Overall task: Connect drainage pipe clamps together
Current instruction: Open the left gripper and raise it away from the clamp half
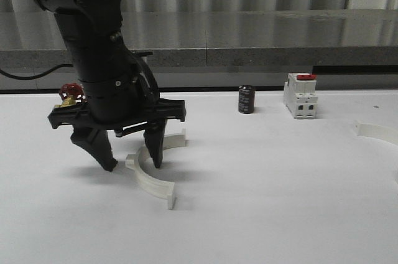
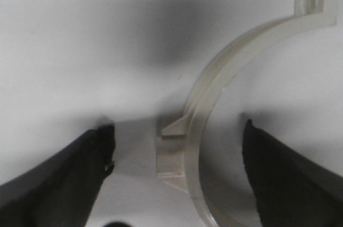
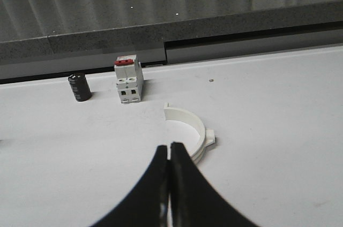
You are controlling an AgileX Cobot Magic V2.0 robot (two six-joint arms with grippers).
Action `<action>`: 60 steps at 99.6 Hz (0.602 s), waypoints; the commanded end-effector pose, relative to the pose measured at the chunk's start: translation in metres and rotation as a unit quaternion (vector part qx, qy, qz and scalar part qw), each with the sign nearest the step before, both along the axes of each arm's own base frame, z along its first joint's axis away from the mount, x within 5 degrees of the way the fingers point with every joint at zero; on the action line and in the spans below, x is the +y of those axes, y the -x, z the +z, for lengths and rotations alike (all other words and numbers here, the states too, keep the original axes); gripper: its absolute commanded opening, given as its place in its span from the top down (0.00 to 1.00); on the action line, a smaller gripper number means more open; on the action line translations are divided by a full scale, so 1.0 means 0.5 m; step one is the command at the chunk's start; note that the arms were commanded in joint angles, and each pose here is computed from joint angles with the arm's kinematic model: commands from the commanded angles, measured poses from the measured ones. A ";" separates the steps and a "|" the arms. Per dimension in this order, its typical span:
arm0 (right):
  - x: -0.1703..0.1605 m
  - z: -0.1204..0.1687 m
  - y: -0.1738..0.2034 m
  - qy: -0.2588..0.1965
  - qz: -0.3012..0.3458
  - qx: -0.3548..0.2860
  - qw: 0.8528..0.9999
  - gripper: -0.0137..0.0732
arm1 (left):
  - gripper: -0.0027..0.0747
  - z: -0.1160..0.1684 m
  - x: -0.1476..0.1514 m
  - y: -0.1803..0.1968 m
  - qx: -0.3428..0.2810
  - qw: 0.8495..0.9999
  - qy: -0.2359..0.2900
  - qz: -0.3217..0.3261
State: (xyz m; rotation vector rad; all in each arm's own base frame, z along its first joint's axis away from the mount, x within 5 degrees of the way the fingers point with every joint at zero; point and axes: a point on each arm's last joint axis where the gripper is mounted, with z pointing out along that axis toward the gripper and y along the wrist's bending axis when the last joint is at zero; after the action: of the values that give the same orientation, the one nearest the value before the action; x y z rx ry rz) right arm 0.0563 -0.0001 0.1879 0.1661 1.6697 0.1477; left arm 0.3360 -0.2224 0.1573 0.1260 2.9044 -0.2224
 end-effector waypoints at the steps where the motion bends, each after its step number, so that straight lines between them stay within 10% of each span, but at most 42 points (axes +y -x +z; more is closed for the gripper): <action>1: 0.000 0.030 0.004 0.006 -0.002 -0.061 0.998 0.92 | 0.20 0.059 -0.011 -0.002 -0.040 0.999 0.032 0.002; 60: 0.000 0.030 0.004 0.006 -0.002 -0.061 0.998 0.92 | 0.21 0.283 0.083 0.061 -0.218 0.974 -0.008 -0.059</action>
State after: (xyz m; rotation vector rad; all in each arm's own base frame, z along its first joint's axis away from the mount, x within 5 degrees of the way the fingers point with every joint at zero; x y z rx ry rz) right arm 0.0563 -0.0001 0.1879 0.1661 1.6697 0.1477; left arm 0.3151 -0.1940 0.2562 0.2945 2.6219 -0.1527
